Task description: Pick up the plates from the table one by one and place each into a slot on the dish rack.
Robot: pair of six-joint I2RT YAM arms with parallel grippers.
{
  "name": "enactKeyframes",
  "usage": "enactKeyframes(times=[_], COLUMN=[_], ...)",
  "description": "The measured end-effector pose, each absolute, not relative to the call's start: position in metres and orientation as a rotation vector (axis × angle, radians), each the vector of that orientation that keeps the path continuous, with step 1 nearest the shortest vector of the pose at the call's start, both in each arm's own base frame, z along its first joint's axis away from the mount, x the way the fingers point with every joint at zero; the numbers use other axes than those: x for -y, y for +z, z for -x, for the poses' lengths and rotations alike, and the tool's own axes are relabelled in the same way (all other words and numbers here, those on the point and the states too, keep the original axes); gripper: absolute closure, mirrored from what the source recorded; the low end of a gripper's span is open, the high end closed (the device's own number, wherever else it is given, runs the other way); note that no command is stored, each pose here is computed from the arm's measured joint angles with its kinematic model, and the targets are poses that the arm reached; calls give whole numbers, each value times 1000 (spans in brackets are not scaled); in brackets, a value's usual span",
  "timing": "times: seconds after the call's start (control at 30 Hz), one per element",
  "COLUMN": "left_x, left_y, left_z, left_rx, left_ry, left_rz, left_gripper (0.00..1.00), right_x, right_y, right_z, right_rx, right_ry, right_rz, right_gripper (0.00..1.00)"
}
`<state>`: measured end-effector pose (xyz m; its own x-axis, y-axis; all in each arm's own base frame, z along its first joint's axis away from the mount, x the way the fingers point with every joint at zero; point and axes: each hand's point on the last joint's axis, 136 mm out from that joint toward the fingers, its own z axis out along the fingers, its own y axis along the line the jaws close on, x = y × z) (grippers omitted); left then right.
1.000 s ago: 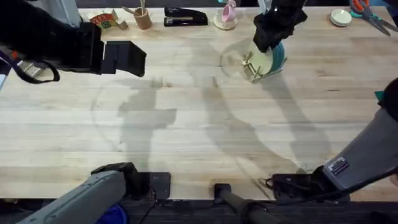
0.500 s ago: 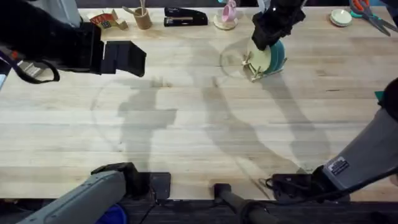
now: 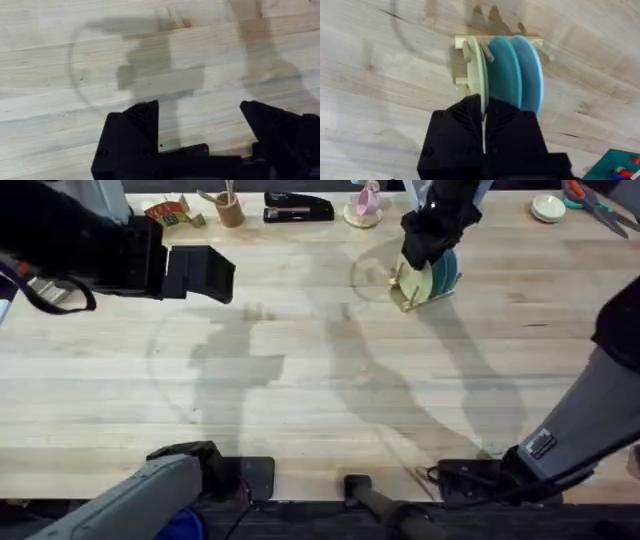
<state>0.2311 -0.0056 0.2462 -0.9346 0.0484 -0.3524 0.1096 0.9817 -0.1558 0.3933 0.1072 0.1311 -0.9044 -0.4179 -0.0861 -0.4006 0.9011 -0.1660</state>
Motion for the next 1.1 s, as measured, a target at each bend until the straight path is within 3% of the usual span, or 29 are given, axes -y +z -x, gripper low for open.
enactKeyframes(times=[0.3, 0.6, 0.87, 1.1], left_x=[6, 5, 5, 5], left_y=[246, 246, 246, 246], left_z=[-231, -232, -232, -232], left_rx=[-2773, -2771, -2771, -2771], left_ry=[-245, -245, -245, -245], left_rz=[-114, -114, -114, -114], left_gripper=[5, 6, 6, 5], right_x=[-107, -108, -109, -113], right_y=[131, 130, 134, 166], right_z=[-393, -391, -393, -408], right_rx=[-2946, -2954, -2944, -2868], right_ry=[-219, -213, -211, -193], right_rz=[637, 642, 638, 612], right_gripper=[937, 749, 744, 741])
